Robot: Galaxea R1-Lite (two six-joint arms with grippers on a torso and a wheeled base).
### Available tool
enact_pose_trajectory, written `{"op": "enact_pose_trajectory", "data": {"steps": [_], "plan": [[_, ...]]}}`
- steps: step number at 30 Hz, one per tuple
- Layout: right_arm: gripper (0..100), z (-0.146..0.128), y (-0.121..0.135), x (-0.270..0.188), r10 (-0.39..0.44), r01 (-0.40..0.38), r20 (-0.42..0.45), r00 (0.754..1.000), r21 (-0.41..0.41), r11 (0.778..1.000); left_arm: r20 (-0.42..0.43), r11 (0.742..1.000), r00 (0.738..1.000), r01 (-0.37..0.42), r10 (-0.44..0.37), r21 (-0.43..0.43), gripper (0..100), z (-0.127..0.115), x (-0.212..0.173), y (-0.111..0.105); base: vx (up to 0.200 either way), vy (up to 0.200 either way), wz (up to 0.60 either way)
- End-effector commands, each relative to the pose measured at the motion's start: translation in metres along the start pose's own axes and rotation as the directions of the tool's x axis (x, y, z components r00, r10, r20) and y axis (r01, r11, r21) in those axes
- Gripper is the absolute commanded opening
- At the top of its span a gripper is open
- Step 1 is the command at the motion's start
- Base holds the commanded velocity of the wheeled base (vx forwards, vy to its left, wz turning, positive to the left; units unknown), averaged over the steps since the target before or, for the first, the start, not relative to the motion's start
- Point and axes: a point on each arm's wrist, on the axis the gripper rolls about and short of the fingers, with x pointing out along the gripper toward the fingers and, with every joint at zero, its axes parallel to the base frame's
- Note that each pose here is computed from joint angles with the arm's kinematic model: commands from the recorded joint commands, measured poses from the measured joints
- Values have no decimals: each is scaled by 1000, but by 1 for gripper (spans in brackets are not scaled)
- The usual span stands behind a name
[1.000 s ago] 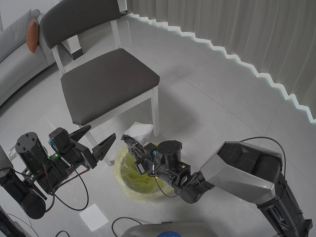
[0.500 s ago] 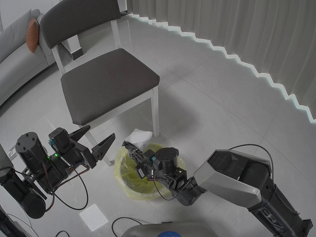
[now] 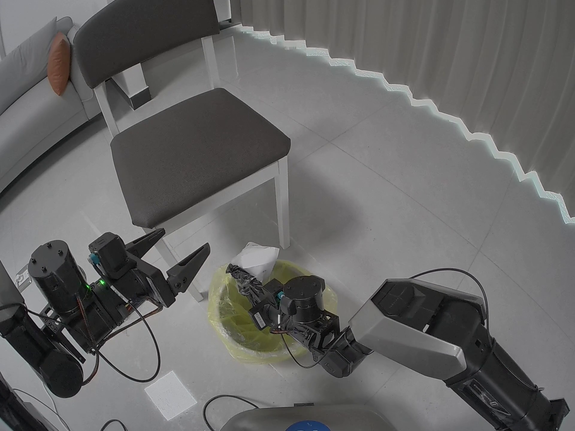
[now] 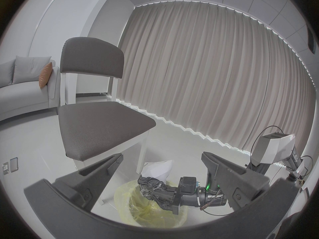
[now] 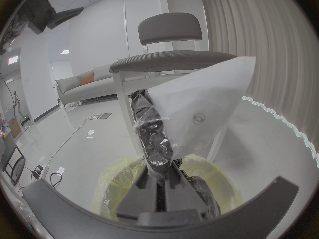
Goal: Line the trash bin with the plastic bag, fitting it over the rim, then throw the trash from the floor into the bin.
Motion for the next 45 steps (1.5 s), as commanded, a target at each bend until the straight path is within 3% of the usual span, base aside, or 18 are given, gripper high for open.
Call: {"op": "enact_pose_trajectory", "data": {"steps": [1,6,7,38,45], "plan": [[0,-5,1,1,1,-1,-5,1000,-1,1000,7,1000,1000,1,-1,1,100,0,0,0,0,0,0],[0,-6,1,2,1,-2,-6,1000,-19,1000,4,1000,1000,7,-7,0,100,0,0,0,0,0,0],[100,-6,1,2,1,-2,-6,1000,-21,1000,6,1000,1000,8,-8,1,100,0,0,0,0,0,0],[100,-7,1,3,-1,1,16,1000,-19,1000,0,1000,1000,11,-11,0,100,-1,1,1,0,0,0],[100,29,-21,-9,-44,45,32,999,-13,999,45,999,998,-37,38,-30,100,5,22,7,0,0,0]]}}
